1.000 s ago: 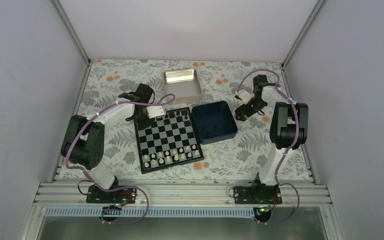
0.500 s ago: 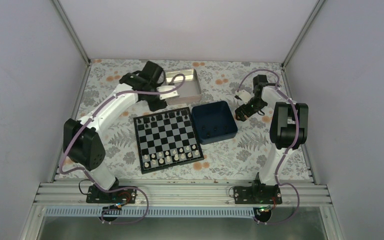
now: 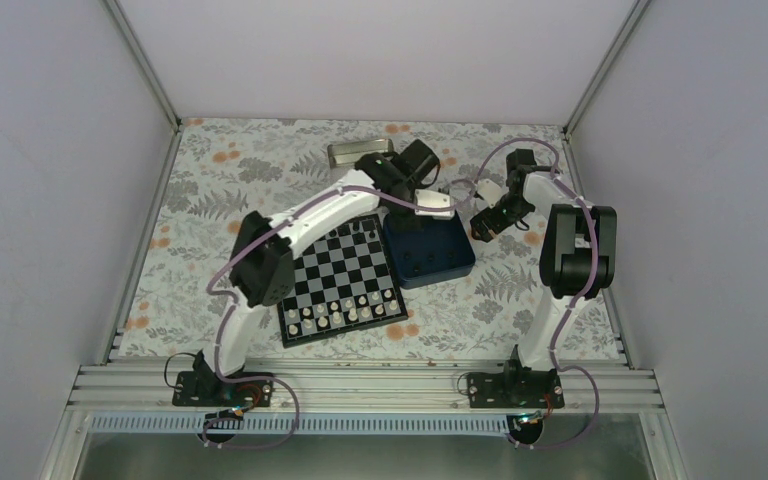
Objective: Set up the chess pieces on the board
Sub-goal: Pick up the chess piece from the storage box.
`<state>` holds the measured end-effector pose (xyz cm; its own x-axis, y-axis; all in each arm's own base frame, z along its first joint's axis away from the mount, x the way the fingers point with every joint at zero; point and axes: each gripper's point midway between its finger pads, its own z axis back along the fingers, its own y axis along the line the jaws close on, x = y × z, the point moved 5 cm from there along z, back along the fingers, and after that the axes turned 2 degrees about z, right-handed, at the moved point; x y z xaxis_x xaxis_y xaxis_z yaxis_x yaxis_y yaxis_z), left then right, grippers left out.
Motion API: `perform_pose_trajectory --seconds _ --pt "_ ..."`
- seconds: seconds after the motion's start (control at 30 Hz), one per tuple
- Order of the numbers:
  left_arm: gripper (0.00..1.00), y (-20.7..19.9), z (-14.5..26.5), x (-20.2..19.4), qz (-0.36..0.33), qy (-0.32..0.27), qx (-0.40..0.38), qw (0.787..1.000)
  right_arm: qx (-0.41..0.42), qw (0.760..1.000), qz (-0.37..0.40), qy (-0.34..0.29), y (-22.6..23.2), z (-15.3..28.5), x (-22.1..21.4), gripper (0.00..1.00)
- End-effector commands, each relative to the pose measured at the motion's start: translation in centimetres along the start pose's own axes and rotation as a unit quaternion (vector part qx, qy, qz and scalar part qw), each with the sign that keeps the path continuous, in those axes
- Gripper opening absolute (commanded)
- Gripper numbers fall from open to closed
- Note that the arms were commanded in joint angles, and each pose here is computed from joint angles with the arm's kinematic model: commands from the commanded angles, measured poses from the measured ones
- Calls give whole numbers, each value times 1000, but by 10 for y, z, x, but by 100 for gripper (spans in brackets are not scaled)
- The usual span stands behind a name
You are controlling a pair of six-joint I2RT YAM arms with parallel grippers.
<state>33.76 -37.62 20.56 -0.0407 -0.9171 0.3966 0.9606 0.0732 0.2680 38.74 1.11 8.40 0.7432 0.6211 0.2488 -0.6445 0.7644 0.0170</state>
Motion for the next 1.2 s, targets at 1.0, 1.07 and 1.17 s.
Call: perform_pose_trajectory --seconds 1.0,1.07,1.17 --pt "29 -54 -104 -42 -56 106 -97 988 22 1000 3 0 6 -1 -2 100" --pt "29 -54 -105 -41 -56 105 -99 988 23 1000 3 1 7 -2 -3 100" --pt "29 -55 -108 -43 -58 109 -99 987 24 1000 4 2 6 -3 -3 100"
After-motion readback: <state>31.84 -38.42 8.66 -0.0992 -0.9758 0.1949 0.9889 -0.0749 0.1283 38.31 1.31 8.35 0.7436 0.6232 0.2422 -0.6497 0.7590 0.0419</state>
